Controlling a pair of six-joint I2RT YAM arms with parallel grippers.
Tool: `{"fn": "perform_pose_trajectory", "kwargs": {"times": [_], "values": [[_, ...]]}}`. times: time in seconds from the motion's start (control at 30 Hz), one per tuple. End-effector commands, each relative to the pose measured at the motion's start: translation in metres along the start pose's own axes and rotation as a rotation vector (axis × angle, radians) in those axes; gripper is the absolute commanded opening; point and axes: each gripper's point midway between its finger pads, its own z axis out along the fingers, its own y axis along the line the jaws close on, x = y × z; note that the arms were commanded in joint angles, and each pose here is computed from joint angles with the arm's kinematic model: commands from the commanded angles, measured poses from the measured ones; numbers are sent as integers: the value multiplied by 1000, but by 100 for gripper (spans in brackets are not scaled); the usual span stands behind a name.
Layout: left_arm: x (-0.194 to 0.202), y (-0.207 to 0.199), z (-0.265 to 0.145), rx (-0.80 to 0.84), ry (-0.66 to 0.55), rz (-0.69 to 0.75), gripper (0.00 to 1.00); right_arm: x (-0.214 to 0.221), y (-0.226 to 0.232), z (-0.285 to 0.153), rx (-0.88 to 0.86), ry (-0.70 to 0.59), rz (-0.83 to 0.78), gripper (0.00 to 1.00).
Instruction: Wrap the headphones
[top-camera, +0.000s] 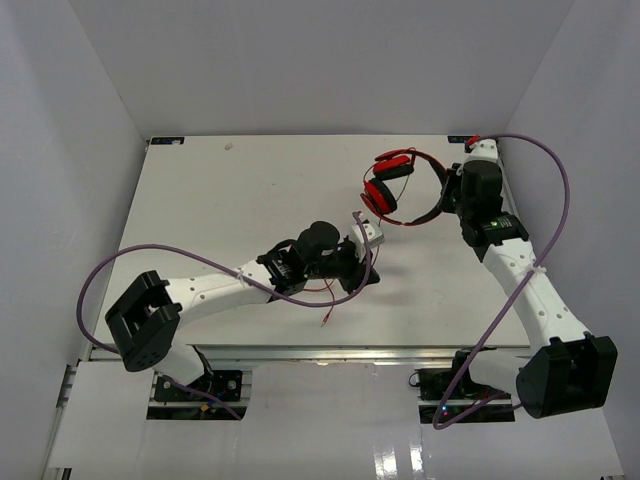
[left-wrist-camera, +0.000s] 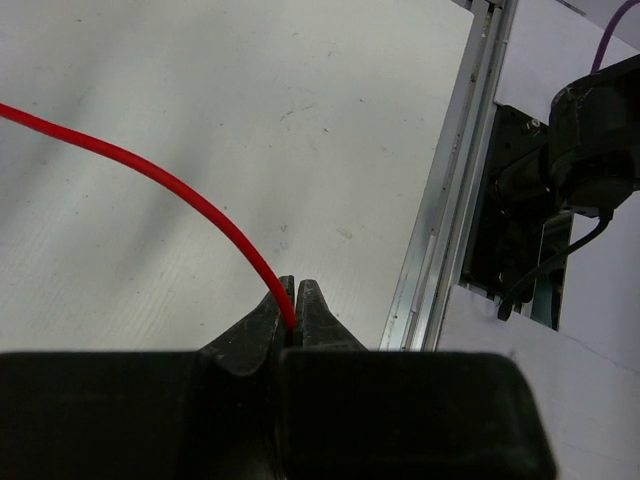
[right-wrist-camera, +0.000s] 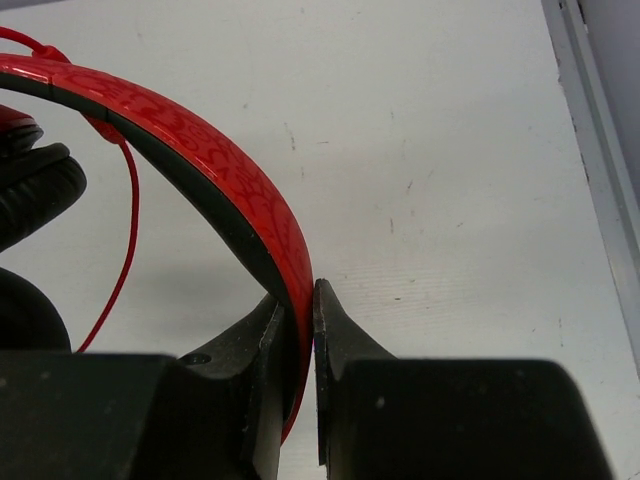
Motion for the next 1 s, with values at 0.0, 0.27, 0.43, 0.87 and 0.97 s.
{"fn": "perform_pose_trajectory", "kwargs": {"times": [0.0,0.27,0.43,0.87,0.97], "values": [[-26,-18,-16,20,-23,39,7,-45,-2,9,71,-189,0,8],[-15,-36,-5,71,48,35,7,-48,0,23,94,-172,-18,8],[-32,-44,-4,67,55,78,7,-25,16,31,50,-156,-166,8],[-67,12,-33,-196,110,303,6,24,44,-4,-189,-126,-509,8],[-72,28,-42,-253,131,340,6,36,51,-14,-274,-102,-565,8]]}}
